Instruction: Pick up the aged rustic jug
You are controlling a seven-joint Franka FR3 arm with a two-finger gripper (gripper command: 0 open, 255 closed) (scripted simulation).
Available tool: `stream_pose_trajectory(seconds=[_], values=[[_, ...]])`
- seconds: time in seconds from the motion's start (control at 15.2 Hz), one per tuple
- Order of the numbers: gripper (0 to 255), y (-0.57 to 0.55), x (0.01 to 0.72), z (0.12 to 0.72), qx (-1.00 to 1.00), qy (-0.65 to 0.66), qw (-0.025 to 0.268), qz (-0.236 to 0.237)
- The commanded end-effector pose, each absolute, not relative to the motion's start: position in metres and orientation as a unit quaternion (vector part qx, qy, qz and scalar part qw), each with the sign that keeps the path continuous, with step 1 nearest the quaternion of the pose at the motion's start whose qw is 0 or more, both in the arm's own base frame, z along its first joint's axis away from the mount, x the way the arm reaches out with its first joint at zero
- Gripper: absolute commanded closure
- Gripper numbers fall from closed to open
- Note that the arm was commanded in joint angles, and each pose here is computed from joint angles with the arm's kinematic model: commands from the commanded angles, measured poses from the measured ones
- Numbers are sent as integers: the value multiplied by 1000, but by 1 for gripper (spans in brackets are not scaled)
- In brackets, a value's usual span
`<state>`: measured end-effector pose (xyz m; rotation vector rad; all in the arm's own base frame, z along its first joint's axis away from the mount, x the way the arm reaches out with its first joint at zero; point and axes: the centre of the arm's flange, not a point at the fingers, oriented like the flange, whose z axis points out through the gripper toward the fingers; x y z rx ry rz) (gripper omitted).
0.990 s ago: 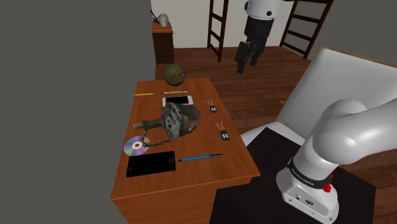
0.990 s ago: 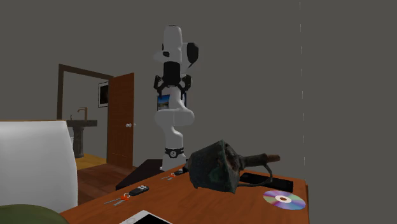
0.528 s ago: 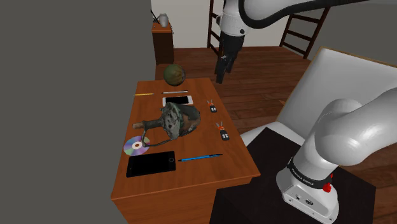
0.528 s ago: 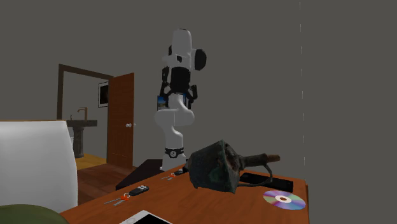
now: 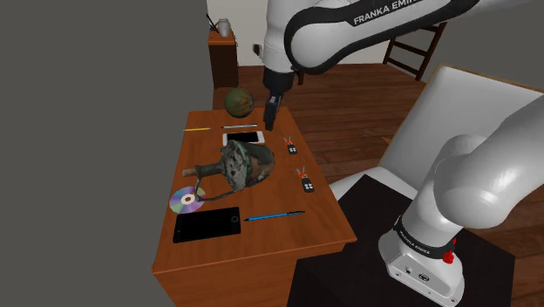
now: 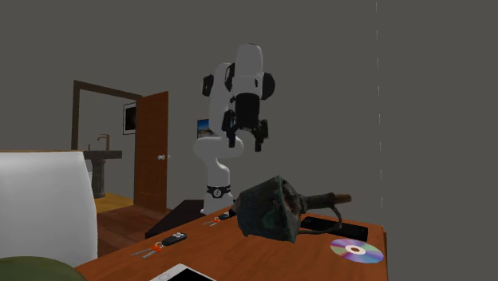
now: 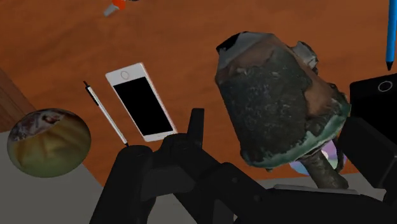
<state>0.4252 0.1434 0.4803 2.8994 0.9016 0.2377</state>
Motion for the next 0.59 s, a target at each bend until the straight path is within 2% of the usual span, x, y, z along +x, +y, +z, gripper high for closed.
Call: stream_pose_trajectory(seconds=[0.0, 0.53], values=[[0, 164, 438, 468, 938, 332, 53, 85], [0, 246, 466, 417, 874, 469, 73, 109]])
